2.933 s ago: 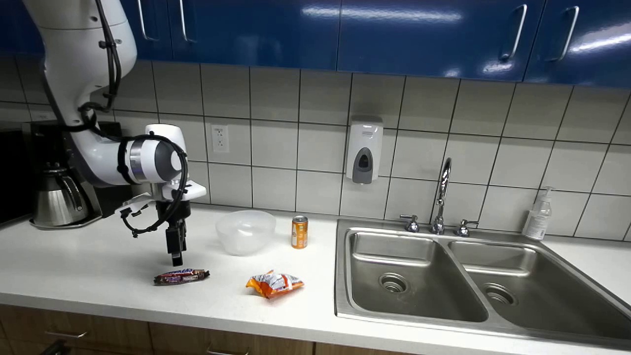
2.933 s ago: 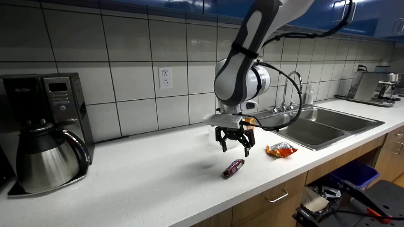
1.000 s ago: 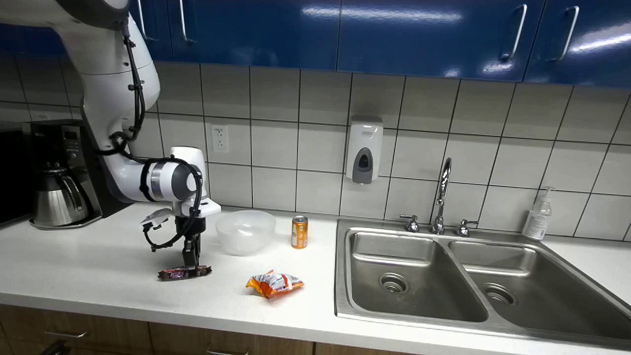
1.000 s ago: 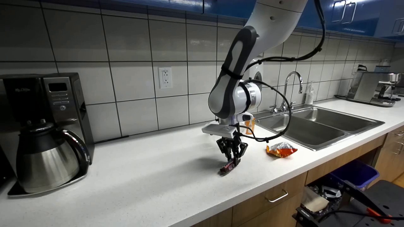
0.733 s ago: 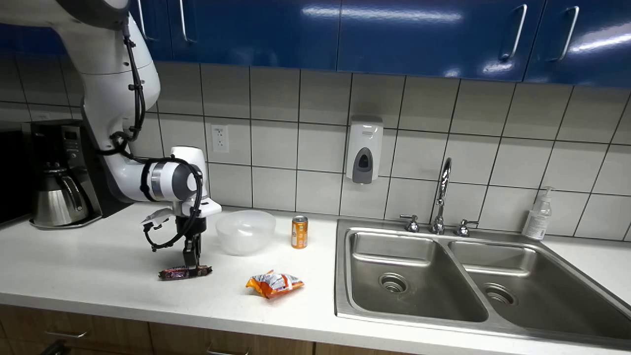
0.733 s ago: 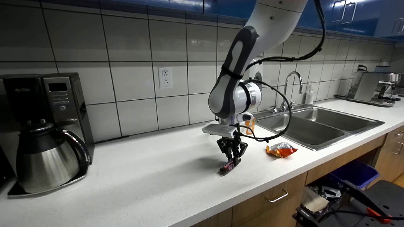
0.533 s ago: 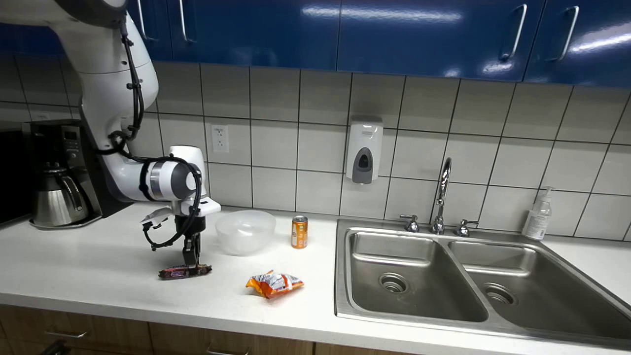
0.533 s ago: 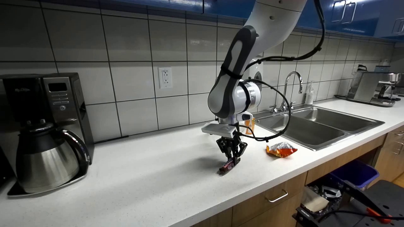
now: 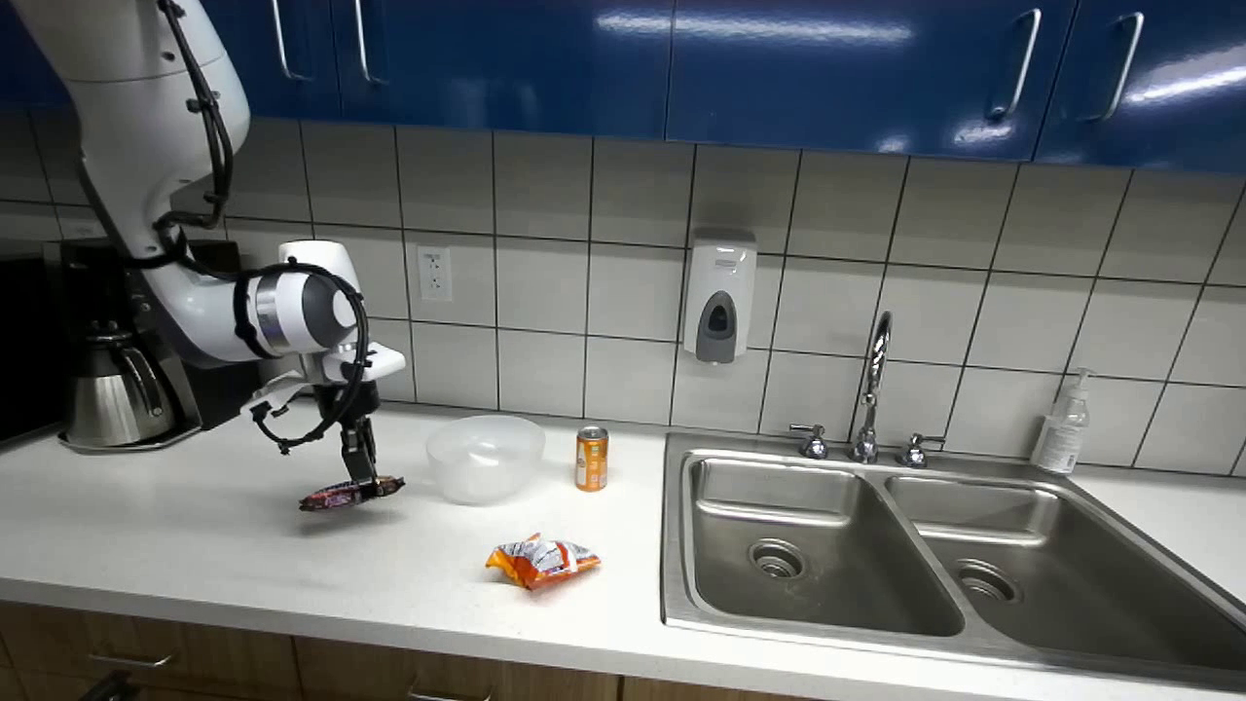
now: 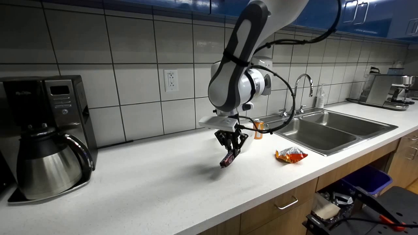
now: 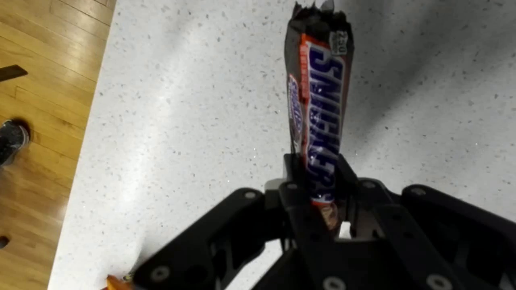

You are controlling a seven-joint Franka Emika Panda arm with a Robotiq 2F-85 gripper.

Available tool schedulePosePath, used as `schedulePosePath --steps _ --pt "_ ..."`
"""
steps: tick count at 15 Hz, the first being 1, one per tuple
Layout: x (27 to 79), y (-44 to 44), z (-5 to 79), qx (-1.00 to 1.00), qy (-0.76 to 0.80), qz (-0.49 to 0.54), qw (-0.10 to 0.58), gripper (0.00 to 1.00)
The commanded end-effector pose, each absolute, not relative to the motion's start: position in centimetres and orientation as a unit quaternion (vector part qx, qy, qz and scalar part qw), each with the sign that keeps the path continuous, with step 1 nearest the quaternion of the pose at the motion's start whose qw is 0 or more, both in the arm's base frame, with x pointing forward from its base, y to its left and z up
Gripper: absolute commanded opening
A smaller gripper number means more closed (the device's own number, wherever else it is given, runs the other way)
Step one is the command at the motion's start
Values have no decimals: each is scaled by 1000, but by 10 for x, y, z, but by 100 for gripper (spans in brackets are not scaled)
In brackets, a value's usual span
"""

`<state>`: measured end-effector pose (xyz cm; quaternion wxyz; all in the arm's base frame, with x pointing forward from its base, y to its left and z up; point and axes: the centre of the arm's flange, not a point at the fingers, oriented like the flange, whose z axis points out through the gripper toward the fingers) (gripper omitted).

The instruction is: Lift the snickers chocolate and put it in the bowl

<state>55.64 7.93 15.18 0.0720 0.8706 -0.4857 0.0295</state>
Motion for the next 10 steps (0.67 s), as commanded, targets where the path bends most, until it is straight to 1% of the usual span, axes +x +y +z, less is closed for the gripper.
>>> schedulePosePath --steps 1,10 --pt "541 79 195 866 -489 61 80 6" --pt "556 40 262 843 -524 103 57 6"
